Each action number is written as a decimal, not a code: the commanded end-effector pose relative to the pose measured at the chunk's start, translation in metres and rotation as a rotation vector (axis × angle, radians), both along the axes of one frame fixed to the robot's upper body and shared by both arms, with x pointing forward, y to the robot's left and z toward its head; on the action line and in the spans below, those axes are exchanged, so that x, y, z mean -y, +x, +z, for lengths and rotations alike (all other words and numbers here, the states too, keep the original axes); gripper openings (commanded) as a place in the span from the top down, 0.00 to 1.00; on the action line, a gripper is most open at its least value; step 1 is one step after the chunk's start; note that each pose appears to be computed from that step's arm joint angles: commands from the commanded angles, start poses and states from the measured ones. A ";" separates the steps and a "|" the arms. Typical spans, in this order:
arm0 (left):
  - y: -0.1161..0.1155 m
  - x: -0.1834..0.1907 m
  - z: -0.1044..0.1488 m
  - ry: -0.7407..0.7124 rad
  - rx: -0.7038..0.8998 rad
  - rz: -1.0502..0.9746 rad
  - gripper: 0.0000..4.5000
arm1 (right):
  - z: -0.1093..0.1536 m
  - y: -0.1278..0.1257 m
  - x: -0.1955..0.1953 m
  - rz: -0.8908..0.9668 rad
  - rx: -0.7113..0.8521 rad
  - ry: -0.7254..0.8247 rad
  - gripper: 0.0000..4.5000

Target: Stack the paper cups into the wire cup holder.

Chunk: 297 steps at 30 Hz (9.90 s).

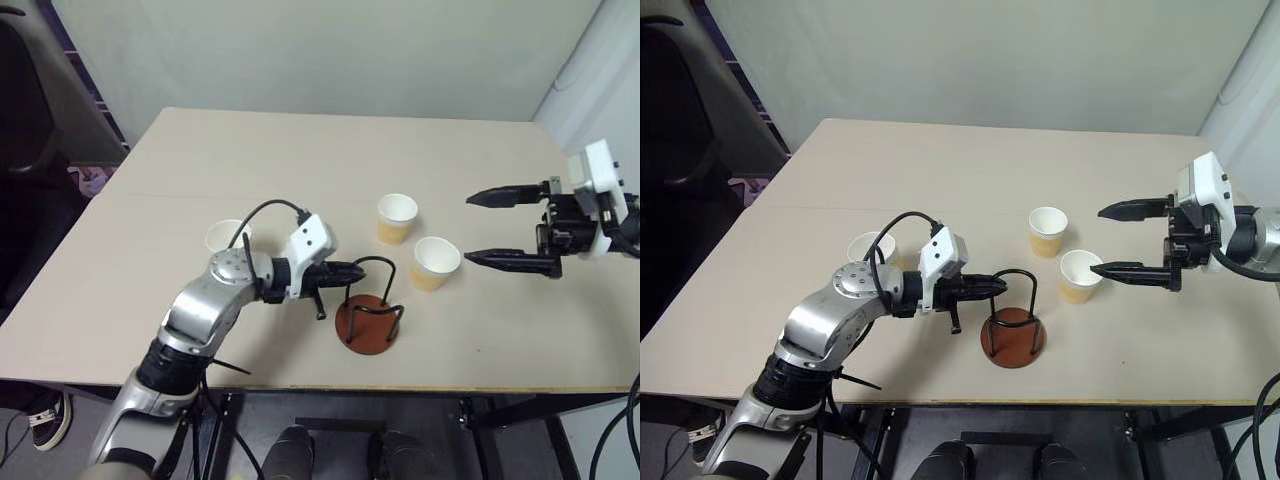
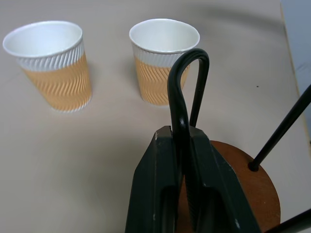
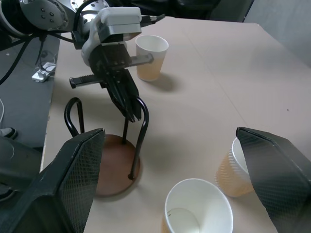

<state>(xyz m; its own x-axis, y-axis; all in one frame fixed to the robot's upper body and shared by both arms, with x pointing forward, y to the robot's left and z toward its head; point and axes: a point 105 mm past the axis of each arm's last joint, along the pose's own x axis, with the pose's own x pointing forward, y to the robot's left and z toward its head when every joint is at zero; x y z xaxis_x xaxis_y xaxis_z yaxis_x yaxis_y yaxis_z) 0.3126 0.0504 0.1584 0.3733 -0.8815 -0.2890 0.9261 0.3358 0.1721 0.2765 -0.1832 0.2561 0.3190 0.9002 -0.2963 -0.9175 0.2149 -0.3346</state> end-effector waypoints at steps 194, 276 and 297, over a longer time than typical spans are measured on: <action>-0.043 -0.223 0.057 0.630 0.156 0.315 0.21 | 0.034 0.018 -0.097 0.379 0.035 0.178 0.01; -0.021 -0.140 0.088 0.193 0.173 -0.075 0.31 | 0.001 0.005 -0.005 0.036 -0.032 0.013 0.00; -0.069 -0.192 0.039 0.055 -0.054 0.251 0.31 | -0.050 0.025 0.032 -0.135 -0.189 0.075 0.00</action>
<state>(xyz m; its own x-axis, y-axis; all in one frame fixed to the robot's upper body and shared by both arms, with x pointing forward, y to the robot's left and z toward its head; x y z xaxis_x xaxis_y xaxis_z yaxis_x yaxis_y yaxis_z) 0.2456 0.2440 0.1872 0.5461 -0.7471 -0.3789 0.8286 0.5483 0.1130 0.2989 -0.2167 0.1916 0.3651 0.8756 -0.3162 -0.9299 0.3594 -0.0785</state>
